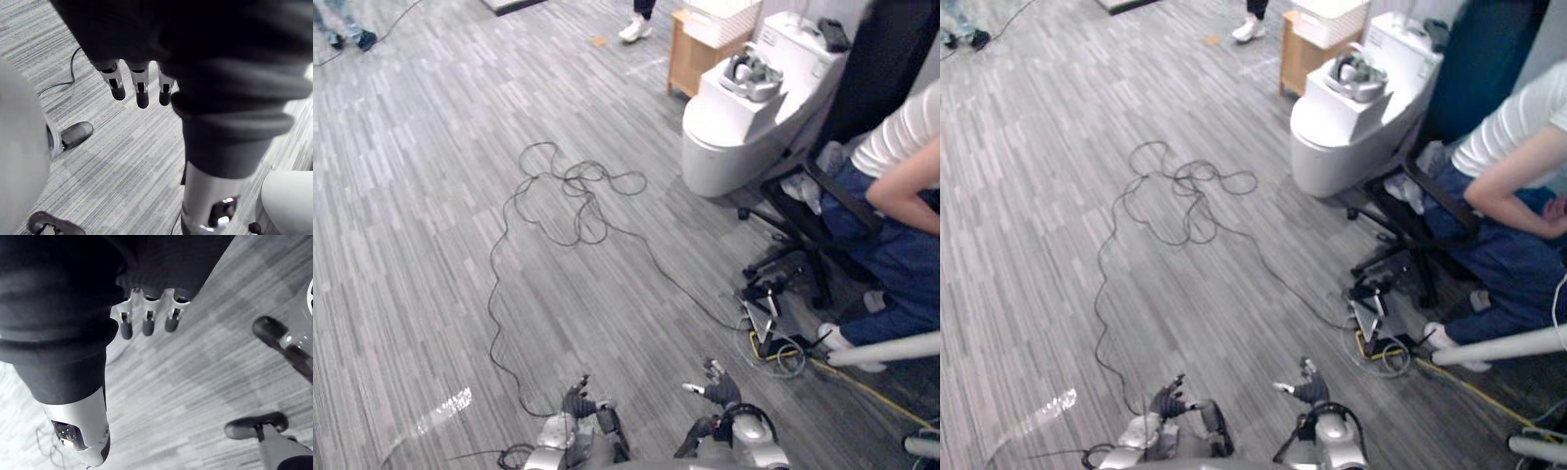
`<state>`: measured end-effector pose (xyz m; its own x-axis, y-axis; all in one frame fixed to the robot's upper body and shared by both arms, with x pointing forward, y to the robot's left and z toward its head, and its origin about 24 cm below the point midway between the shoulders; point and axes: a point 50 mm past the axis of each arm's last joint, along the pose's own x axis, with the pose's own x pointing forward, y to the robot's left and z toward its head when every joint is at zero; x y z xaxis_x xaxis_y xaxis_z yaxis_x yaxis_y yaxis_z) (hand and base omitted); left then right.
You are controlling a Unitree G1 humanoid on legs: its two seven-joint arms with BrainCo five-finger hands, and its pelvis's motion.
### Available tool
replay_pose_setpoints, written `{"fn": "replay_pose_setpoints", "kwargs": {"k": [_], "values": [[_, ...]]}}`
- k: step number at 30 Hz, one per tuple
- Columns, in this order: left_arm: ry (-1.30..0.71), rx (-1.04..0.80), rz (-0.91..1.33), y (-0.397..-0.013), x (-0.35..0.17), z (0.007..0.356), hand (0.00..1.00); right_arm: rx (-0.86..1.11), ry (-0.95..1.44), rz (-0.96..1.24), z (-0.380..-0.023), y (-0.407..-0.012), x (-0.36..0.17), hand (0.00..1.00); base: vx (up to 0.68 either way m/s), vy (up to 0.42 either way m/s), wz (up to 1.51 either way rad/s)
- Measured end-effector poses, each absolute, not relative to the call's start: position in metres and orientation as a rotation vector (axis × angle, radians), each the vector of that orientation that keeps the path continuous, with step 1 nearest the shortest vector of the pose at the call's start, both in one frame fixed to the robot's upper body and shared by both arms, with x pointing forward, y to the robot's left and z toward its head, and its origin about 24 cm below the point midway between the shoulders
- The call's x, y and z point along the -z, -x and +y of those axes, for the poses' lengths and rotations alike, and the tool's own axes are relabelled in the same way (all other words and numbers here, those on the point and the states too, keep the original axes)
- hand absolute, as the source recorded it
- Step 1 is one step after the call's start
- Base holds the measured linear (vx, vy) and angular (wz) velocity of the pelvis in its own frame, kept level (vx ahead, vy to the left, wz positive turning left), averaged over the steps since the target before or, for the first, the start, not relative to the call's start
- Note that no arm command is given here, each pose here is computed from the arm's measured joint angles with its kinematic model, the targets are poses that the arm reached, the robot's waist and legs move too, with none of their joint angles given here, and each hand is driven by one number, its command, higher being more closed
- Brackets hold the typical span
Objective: Organize washtable
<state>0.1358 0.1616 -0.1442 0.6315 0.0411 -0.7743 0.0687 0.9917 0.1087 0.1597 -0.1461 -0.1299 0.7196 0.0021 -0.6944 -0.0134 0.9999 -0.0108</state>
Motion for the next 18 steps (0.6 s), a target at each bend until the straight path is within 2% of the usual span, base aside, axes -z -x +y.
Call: {"fn": "replay_pose_setpoints", "kwargs": {"k": [4,6,12,18], "values": [[-0.167,-0.014,0.913,-0.129,0.146,0.179,0.0,-0.011,0.014,0.778,-0.146,-0.155,0.132,0.0,0.0,0.018,0.7],[-0.164,-0.088,0.94,-0.125,0.147,0.197,0.0,-0.03,0.003,0.795,-0.143,-0.149,0.134,0.0,0.0,-0.111,0.82],[-0.118,-0.123,0.968,-0.119,0.151,0.191,0.0,-0.036,0.023,0.802,-0.146,-0.151,0.135,0.0,-0.04,-0.059,0.03],[-0.111,-0.166,0.956,-0.12,0.149,0.202,0.0,-0.028,0.026,0.818,-0.149,-0.145,0.137,0.0,0.07,0.068,0.2]]}}
